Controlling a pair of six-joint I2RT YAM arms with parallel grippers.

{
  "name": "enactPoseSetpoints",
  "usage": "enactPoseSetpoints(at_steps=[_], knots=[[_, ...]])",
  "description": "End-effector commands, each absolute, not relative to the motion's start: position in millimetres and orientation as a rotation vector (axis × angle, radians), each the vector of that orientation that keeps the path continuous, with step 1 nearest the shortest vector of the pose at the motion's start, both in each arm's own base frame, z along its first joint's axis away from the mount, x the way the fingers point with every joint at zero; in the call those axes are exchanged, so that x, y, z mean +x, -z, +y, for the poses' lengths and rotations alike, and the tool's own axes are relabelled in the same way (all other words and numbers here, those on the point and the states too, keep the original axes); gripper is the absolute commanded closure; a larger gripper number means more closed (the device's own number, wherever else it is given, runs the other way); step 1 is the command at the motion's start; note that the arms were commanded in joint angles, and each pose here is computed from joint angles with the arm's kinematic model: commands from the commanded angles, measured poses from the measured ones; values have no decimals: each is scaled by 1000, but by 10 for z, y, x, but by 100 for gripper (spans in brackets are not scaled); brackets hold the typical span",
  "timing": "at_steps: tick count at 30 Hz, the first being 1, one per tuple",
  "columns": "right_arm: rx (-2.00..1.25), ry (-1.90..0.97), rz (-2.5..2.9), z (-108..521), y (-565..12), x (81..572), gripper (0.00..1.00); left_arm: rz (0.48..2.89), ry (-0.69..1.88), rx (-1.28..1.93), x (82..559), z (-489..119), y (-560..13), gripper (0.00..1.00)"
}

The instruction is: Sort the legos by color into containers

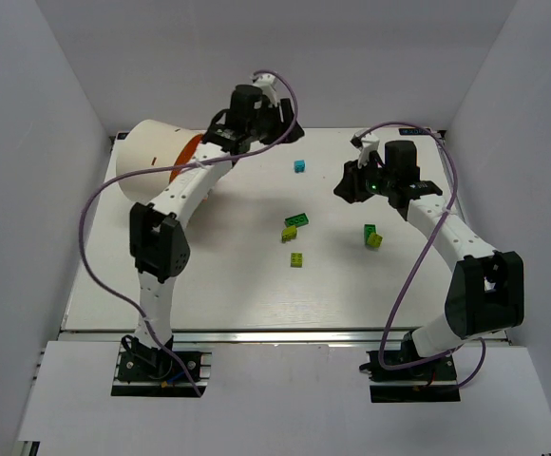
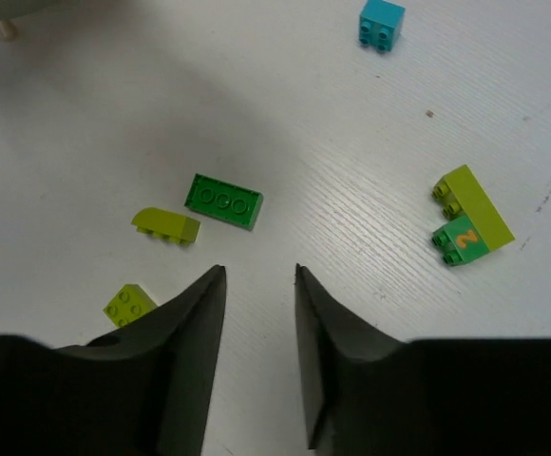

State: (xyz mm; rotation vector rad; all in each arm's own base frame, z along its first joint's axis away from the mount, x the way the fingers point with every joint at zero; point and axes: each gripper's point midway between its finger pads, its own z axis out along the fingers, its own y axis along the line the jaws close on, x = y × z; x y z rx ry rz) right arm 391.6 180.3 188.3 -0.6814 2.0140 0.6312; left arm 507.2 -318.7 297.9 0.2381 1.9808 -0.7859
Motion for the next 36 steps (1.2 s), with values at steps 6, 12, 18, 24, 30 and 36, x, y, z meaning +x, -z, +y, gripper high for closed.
enactPoseSetpoints(at_steps=[6,12,18,24,30,36], knots=[[-443,-535,1996,1622,-2165,4232,46,1930,688,-94,5639,-3474,-2499,30],[-401,-546,1997,1551,-2154,4218,46,1890,521,-193,5890,-3645,-2105,30],[-357,-551,1992,1462,-2118,4173,46,1890,422,-229,6003,-3678,-1674,26],[-315,-566,2015,1378,-2035,4159,46,1927,299,-264,6016,-3577,-1278,23],[-297,-583,2015,1325,-2004,4152,46,1913,302,-266,6095,-3623,-1120,22],[-275,-598,2016,1263,-1985,4141,46,1926,261,-268,6121,-3593,-887,22]])
